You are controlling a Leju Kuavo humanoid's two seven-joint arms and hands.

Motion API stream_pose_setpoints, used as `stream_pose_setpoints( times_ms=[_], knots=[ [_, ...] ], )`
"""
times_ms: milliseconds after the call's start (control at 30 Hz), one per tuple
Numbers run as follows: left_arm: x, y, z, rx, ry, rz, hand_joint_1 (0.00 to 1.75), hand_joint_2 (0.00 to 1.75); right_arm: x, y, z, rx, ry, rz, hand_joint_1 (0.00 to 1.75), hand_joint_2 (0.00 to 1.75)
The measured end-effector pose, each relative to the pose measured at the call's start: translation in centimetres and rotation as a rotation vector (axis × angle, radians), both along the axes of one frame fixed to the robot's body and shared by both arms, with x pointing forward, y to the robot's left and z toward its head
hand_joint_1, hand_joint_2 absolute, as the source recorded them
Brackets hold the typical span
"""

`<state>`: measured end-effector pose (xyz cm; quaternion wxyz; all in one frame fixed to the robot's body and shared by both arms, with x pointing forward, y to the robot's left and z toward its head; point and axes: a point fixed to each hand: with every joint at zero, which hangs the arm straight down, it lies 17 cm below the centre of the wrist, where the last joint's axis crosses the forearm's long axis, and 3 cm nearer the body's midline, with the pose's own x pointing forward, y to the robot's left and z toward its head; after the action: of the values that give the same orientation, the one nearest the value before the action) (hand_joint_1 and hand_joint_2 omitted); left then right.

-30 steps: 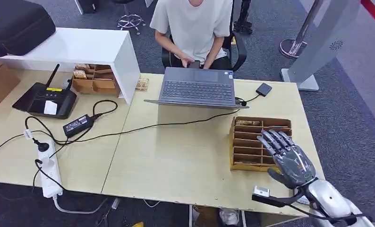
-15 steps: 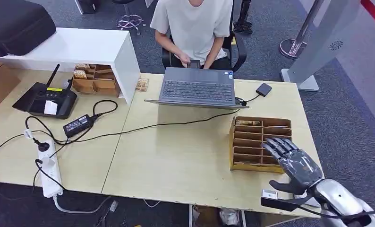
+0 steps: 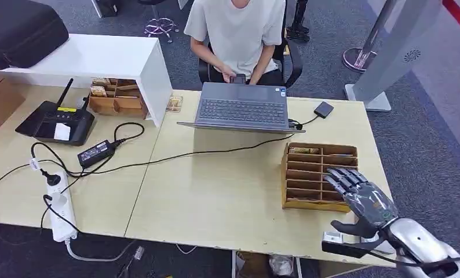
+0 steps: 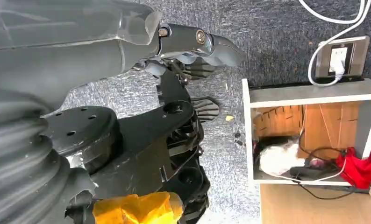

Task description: Pass the card to the sensor for recognition and then transmit it.

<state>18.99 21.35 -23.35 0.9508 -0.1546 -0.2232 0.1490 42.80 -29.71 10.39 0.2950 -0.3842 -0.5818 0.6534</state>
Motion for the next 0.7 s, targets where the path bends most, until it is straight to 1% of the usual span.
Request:
stream_pose_setpoints(
  times_ms=[633, 700],
  knots=[
    [-0.03, -0.06, 0.04, -0.005, -0.002, -0.003, 0.0, 1.75, -0.03, 0.26, -0.14, -0.004, 0.005, 0.007, 0.0, 1.75],
    [-0.05, -0.12, 0.05, -0.005, -0.002, -0.006, 0.0, 1.75, 0.25, 0.01, -0.1, -0.01, -0.006, -0.008, 0.0, 1.75]
  ],
)
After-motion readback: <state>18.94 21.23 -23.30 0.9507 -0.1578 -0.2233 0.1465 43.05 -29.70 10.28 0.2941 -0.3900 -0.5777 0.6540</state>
